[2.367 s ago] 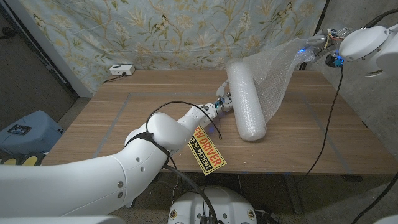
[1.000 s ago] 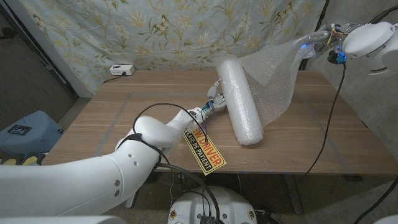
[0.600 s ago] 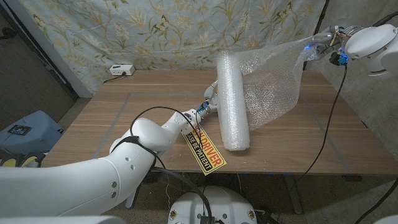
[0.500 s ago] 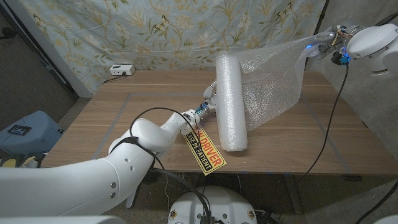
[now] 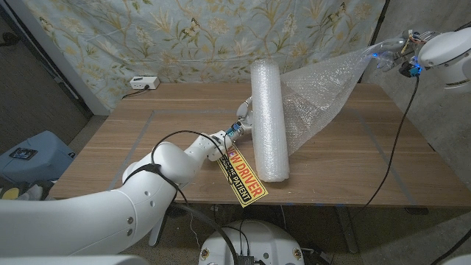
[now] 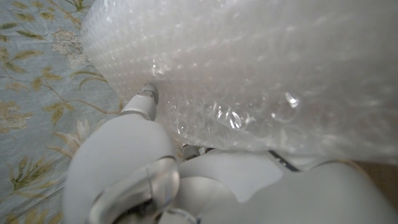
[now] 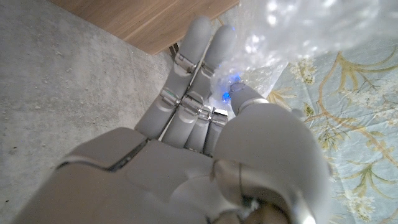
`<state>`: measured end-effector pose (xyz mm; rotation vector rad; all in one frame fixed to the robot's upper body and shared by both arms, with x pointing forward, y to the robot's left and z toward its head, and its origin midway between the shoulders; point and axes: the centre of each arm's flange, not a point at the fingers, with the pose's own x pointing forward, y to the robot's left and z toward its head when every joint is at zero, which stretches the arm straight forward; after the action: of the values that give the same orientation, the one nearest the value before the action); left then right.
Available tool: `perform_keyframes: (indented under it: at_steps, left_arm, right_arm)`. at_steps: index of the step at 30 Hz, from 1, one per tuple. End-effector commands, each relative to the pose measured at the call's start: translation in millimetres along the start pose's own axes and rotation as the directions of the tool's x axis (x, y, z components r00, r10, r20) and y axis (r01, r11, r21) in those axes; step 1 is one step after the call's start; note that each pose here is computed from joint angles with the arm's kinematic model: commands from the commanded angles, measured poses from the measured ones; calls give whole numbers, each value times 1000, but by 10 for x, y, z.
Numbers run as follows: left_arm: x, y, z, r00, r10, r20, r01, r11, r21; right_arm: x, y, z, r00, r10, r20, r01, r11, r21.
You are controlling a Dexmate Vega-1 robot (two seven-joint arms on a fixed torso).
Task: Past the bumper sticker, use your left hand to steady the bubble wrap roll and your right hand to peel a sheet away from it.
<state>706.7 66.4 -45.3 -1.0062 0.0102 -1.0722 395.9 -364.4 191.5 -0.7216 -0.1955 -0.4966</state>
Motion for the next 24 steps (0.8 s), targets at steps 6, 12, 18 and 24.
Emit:
perform_keyframes:
  at_steps: [6, 12, 18, 24]
  left_arm:
    - [-359, 74, 188, 997, -70, 13, 70, 997, -12]
    - [-395, 90, 233, 997, -66, 30, 66, 998, -14]
    - [-414, 91, 284, 997, -60, 39, 61, 998, -8]
    - [-432, 101, 311, 997, -54, 48, 54, 998, -9]
  right_arm:
    - [486, 318, -48, 989, 138, -44, -137, 990, 28]
    - [569, 392, -87, 986, 157, -64, -155, 987, 37]
    - [612, 450, -129, 984, 163, -78, -159, 986, 51]
    - [676, 523, -171, 981, 170, -91, -164, 984, 70]
